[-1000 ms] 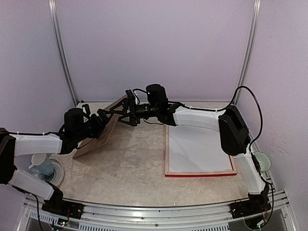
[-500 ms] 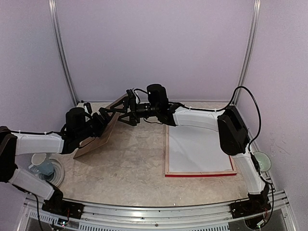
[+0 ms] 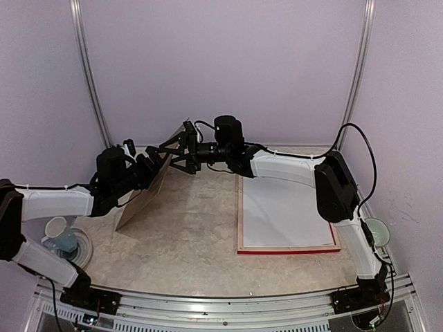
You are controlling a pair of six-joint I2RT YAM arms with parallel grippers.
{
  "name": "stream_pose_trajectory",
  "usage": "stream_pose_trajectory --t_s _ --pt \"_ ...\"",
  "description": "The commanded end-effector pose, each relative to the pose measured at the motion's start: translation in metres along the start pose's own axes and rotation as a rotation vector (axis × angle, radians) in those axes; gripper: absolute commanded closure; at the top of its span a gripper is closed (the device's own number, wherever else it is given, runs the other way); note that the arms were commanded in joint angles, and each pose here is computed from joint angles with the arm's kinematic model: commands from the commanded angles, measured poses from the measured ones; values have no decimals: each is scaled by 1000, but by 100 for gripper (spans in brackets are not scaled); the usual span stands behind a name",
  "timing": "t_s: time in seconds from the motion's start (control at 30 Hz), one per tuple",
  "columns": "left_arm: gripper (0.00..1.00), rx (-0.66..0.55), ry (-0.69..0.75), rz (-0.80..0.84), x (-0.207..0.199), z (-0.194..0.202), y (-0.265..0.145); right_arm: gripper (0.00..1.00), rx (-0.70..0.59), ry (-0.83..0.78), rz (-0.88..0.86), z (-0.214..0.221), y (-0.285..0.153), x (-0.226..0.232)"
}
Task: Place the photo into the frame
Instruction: Turn over the backboard.
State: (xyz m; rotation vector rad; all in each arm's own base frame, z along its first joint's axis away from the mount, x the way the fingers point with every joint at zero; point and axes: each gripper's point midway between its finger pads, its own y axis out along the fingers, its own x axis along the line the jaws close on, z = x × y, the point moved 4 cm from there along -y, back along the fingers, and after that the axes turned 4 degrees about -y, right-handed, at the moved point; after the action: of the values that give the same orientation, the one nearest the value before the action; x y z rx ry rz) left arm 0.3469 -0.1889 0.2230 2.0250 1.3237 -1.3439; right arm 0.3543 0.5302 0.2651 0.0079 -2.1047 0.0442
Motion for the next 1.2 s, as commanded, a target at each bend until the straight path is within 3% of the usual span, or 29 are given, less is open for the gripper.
stream_pose_trajectory --t_s 0.0,1.17 --pt "1 128 -33 113 -30 25 0 1 -13 -134 -150 -9 2 63" --pt "2 133 -44 352 -113 22 -5 1 -32 -239 -202 -23 -19 144"
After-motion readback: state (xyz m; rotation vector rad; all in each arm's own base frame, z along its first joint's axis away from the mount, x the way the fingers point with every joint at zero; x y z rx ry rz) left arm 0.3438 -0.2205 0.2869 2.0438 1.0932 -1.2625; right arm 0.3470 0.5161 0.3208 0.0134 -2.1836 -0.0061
